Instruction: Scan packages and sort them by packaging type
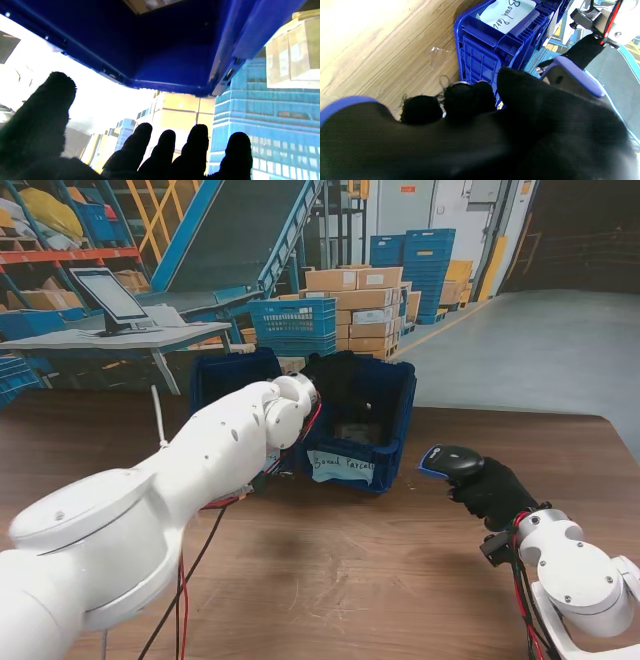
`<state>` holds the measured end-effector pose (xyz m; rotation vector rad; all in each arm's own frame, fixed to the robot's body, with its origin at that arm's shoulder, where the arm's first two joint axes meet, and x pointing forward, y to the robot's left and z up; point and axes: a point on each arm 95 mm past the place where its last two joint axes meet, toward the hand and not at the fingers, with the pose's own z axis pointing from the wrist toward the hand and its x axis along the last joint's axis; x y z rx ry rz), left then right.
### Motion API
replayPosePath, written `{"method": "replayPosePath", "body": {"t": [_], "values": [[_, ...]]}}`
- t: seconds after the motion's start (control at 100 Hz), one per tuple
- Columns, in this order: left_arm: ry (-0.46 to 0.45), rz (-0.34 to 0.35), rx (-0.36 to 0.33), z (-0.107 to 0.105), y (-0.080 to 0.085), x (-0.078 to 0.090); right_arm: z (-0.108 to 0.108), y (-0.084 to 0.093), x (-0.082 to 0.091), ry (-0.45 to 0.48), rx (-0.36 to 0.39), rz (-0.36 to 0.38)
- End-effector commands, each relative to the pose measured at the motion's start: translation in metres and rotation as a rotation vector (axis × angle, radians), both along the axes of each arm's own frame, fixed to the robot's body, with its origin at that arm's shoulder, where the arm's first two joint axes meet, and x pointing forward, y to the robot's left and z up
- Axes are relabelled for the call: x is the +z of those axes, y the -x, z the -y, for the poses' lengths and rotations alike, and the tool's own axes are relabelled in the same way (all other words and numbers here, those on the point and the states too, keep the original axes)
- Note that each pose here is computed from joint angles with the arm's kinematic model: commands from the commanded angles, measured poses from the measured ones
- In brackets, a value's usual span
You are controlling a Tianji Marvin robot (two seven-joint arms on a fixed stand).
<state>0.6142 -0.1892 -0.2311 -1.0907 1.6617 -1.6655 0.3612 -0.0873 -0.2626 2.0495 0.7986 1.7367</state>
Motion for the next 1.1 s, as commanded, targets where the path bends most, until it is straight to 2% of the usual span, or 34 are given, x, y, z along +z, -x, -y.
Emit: {"method": "replayPosePath", "body": {"t": [0.0, 0.18, 0.29, 0.45, 0.7, 0.95, 1.09], "values": [[-0.001, -0.005, -0.01, -0.005, 0.002, 0.005, -0.006, 0.002, 0.002, -0.008, 0.013, 0.0], [-0.005, -0.007, 0.045, -0.03, 0.023, 0.014, -0.01, 0.002, 0.005, -0.01, 0.013, 0.013], [0.021, -0.019, 0.095, -0.048, 0.041, 0.018, -0.011, 0.003, 0.006, -0.011, 0.012, 0.016], [0.004, -0.03, 0.151, -0.076, 0.067, 0.021, -0.014, 0.004, 0.009, -0.007, 0.015, 0.025], [0.028, -0.032, 0.227, -0.113, 0.111, 0.017, -0.024, 0.005, 0.016, -0.01, 0.019, 0.059], [0.055, -0.01, 0.316, -0.142, 0.15, 0.015, -0.034, 0.007, 0.023, -0.011, 0.031, 0.09], [0.068, -0.021, 0.374, -0.162, 0.172, 0.009, -0.038, 0.008, 0.024, -0.012, 0.036, 0.098]]}}
